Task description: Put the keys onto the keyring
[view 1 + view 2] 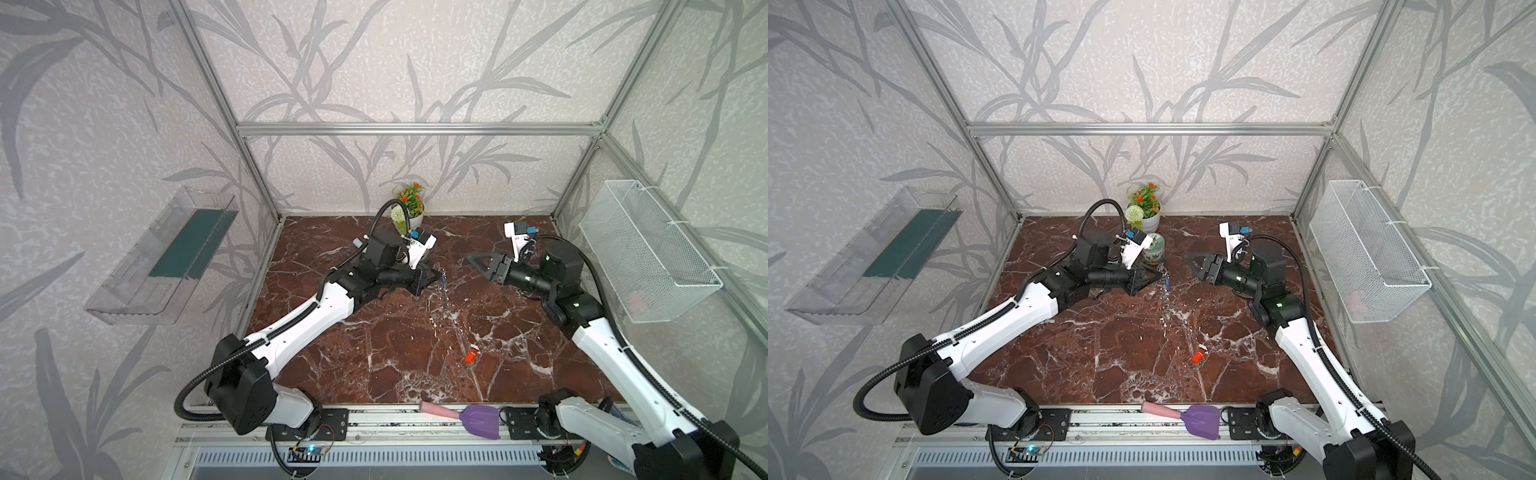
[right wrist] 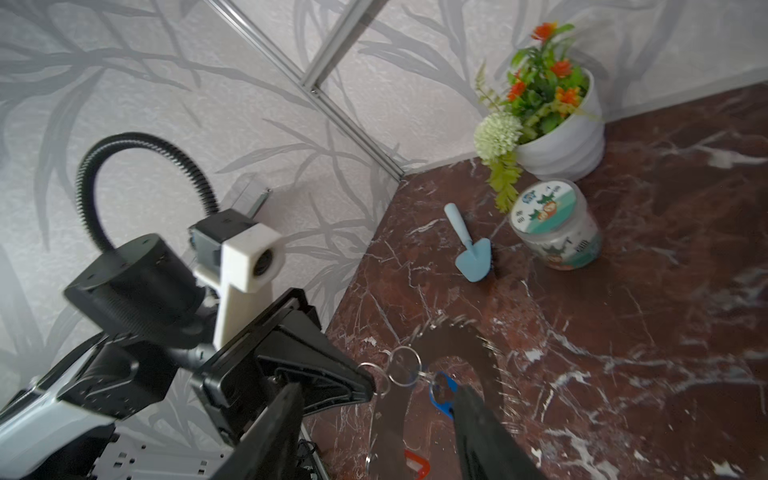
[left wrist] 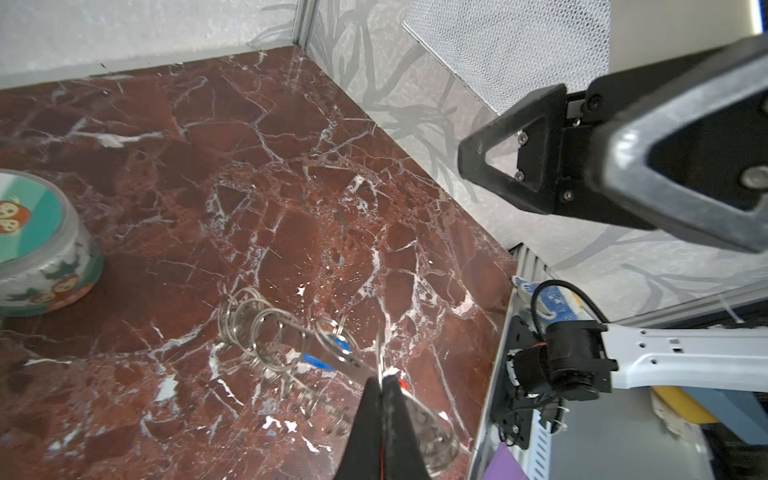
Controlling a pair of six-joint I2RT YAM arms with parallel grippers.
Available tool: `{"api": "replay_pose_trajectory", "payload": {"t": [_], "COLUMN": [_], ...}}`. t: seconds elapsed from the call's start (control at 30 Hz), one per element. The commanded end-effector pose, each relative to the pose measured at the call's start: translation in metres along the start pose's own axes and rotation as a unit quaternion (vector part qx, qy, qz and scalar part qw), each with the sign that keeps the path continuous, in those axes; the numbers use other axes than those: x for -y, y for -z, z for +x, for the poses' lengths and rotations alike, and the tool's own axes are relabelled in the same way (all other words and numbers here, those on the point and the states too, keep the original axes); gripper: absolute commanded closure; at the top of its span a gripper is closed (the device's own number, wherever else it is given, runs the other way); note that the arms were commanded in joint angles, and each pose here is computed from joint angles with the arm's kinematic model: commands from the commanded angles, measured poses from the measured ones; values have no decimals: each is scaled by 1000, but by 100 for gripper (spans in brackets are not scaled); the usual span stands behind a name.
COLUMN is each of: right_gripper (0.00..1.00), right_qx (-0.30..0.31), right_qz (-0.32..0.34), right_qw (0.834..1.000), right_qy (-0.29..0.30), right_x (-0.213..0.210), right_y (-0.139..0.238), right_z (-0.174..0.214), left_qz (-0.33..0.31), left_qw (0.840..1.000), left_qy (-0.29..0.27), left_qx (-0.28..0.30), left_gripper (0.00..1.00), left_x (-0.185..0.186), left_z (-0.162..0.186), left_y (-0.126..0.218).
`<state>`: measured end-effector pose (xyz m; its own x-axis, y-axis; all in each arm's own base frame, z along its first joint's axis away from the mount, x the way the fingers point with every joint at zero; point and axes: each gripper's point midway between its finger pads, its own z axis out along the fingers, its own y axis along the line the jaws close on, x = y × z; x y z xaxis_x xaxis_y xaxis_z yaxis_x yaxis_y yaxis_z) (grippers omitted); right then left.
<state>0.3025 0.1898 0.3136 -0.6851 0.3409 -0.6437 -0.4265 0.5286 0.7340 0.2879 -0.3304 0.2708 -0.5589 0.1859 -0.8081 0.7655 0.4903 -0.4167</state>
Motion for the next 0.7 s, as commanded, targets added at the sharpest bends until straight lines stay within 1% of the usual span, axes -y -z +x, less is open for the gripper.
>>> {"api": "replay_pose_trajectory", "payload": {"t": [0.0, 0.13, 0.2, 0.27, 0.37, 0.5, 0.57, 0.67], "right_gripper": [42, 42, 41, 41, 41, 41, 43, 47], "right_qx": [-38, -35, -33, -35, -50, -68, -76, -87], "right_qz": [86, 93, 106, 132, 157, 195, 204, 199], "right_qw": [993, 986, 982, 973, 961, 946, 937, 928], "right_qy": [-78, -131, -152, -186, -223, -251, -273, -304], "right_x": [30, 34, 38, 46, 49, 50, 50, 47], "right_y": [3, 3, 4, 8, 9, 11, 13, 11], "right_z": [17, 20, 22, 26, 33, 42, 45, 51], "left_qz": [-44, -72, -87, -98, -107, -113, -119, -122], "left_qw": [992, 975, 967, 958, 943, 923, 911, 901], "left_qy": [-104, -187, -213, -248, -299, -356, -385, -410], "left_qx": [59, 95, 107, 104, 103, 93, 82, 72], "left_gripper": [100, 100, 100, 100, 100, 100, 100, 100], "left_x": [4, 8, 6, 5, 7, 9, 9, 9], "left_z": [-23, -21, -21, -17, -11, -2, 4, 12], "left_y": [11, 3, -1, -8, -18, -32, -39, -48]}}
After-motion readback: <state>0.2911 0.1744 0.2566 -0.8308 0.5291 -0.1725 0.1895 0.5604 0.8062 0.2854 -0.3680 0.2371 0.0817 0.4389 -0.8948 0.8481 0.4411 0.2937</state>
